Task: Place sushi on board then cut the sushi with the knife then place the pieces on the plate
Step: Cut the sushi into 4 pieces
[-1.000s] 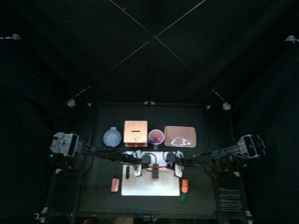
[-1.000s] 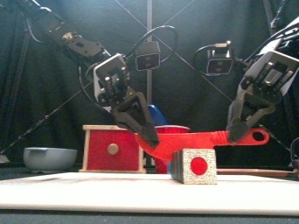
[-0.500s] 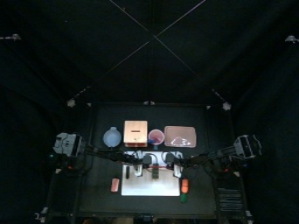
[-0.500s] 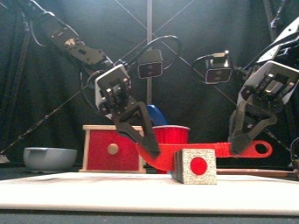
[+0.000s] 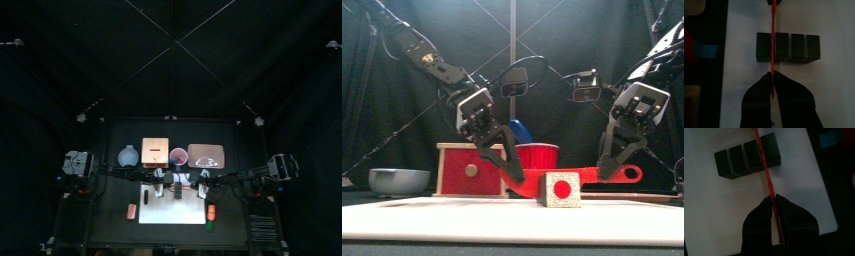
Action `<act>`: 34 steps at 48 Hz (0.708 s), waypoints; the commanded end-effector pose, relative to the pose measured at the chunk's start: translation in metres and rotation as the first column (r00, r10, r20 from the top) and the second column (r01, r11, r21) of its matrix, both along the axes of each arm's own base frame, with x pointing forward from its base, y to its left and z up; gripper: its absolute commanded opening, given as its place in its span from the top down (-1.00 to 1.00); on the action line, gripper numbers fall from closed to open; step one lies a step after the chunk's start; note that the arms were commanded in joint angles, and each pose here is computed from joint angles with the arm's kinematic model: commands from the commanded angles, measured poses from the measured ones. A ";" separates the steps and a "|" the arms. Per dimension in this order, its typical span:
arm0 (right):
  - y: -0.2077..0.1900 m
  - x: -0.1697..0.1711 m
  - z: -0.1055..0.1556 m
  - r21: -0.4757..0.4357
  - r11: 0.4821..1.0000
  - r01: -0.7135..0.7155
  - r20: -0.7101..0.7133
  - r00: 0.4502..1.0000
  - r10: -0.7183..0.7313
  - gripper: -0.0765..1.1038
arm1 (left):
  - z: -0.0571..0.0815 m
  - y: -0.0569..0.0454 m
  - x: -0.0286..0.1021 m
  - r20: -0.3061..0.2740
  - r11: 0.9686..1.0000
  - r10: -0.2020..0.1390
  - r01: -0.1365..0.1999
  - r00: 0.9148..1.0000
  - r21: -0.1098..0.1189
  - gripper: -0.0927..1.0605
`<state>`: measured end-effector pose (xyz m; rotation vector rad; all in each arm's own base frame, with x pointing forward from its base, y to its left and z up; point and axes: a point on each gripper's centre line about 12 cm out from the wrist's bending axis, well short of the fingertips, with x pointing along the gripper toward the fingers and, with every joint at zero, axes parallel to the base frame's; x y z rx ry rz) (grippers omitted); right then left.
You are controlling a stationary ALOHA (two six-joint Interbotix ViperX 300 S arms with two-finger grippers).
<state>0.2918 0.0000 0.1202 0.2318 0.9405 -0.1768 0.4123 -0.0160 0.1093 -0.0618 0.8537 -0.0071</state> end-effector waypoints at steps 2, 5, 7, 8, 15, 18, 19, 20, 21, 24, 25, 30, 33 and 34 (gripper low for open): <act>-0.005 -0.003 -0.002 -0.001 1.000 0.026 -0.020 0.999 -0.026 0.21 | -0.002 0.001 -0.001 -0.011 1.000 0.001 -0.001 1.000 0.000 0.12; -0.005 -0.004 -0.004 0.000 1.000 0.027 -0.028 0.999 -0.027 0.21 | -0.005 0.001 -0.001 -0.017 1.000 0.001 -0.001 1.000 0.000 0.12; -0.006 -0.004 -0.006 0.001 1.000 0.030 -0.032 0.999 -0.030 0.21 | -0.007 0.000 -0.001 -0.018 1.000 0.000 0.000 1.000 0.001 0.12; -0.006 -0.004 -0.006 0.002 0.999 0.032 -0.034 0.999 -0.032 0.21 | -0.007 0.001 -0.001 -0.020 1.000 0.001 -0.001 1.000 0.001 0.12; -0.005 -0.003 -0.008 0.004 0.999 0.033 -0.041 0.999 -0.033 0.21 | -0.008 0.001 -0.001 -0.023 1.000 0.002 -0.003 1.000 0.000 0.12; -0.004 -0.003 -0.008 0.008 0.999 0.033 -0.040 0.999 -0.033 0.21 | -0.007 0.000 -0.001 -0.026 1.000 0.003 -0.003 1.000 -0.003 0.12; -0.004 -0.003 -0.008 0.010 0.999 0.035 -0.038 0.999 -0.035 0.21 | -0.007 0.000 -0.002 -0.026 1.000 0.003 -0.003 1.000 -0.003 0.12; -0.004 -0.003 -0.007 0.013 0.999 0.039 -0.038 0.999 -0.039 0.21 | -0.007 -0.001 -0.002 -0.026 1.000 0.002 -0.002 1.000 -0.004 0.12; -0.003 -0.002 -0.007 0.016 0.999 0.041 -0.037 0.998 -0.040 0.21 | -0.007 -0.001 -0.003 -0.028 1.000 0.002 -0.002 1.000 -0.005 0.12; -0.002 -0.002 -0.007 0.023 0.999 0.043 -0.037 0.998 -0.042 0.21 | -0.006 -0.003 -0.003 -0.028 1.000 0.001 -0.001 1.000 -0.007 0.12; -0.001 -0.002 -0.007 0.025 0.999 0.044 -0.038 0.998 -0.043 0.21 | -0.007 -0.003 -0.003 -0.030 1.000 0.001 -0.001 1.000 -0.008 0.12; 0.002 -0.003 -0.007 0.033 0.999 0.043 -0.038 0.998 -0.042 0.21 | -0.006 -0.003 -0.003 -0.028 1.000 0.007 -0.007 1.000 -0.014 0.12; 0.004 -0.003 -0.008 0.036 0.999 0.039 -0.040 0.998 -0.038 0.21 | -0.006 -0.003 -0.003 -0.029 1.000 0.012 -0.013 1.000 -0.020 0.12; 0.005 -0.003 -0.008 0.037 0.999 0.038 -0.040 0.999 -0.036 0.21 | -0.007 -0.004 -0.004 -0.032 1.000 0.013 -0.013 0.999 -0.022 0.12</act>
